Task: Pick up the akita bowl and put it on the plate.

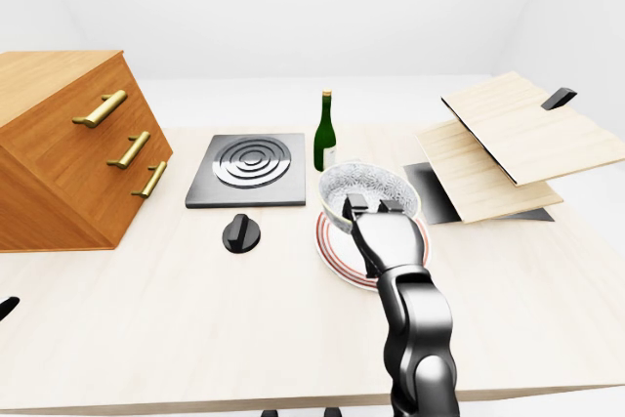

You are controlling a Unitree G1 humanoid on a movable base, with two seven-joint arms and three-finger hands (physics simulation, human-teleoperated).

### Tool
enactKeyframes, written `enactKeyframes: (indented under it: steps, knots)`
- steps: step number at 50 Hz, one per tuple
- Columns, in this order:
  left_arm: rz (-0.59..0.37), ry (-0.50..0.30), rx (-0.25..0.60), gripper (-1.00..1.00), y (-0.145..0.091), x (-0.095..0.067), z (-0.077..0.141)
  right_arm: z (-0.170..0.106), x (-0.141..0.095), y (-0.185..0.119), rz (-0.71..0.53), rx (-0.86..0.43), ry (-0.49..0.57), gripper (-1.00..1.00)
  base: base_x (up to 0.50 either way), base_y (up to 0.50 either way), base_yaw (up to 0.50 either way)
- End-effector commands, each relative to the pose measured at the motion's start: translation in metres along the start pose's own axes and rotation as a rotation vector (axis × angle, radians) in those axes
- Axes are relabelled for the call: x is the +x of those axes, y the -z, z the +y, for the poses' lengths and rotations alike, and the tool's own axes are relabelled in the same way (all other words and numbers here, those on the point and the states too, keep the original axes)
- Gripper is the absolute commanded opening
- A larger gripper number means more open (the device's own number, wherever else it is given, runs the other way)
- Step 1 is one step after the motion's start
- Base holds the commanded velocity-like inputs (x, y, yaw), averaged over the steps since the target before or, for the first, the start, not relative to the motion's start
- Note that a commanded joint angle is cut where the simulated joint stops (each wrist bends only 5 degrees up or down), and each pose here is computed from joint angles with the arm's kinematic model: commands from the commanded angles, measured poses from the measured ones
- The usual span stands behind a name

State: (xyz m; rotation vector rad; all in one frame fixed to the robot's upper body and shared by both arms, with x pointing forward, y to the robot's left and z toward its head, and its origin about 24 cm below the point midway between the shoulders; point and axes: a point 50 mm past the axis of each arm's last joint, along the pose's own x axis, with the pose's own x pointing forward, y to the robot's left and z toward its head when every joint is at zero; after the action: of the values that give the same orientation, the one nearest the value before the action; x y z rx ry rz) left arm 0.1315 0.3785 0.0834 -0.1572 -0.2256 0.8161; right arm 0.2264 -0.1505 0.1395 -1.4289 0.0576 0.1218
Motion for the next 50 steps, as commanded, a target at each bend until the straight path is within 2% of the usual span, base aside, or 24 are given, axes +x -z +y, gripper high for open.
enactKeyframes:
  steps: [1,21,50]
  knots:
    - [-0.001,0.000,0.000,1.00,0.000,0.000,0.000,0.008,0.005,0.010,0.050,-0.028,-0.044,-1.00,0.00,0.00,0.00]
    - [-0.002,-0.002,-0.001,1.00,0.002,0.001,-0.001,-0.017,0.020,0.016,0.056,-0.055,0.040,-1.00,0.00,0.00,0.00]
    - [-0.002,-0.004,-0.003,1.00,0.001,0.000,0.001,-0.007,0.034,0.019,0.055,-0.060,-0.023,-1.00,0.00,0.00,0.00]
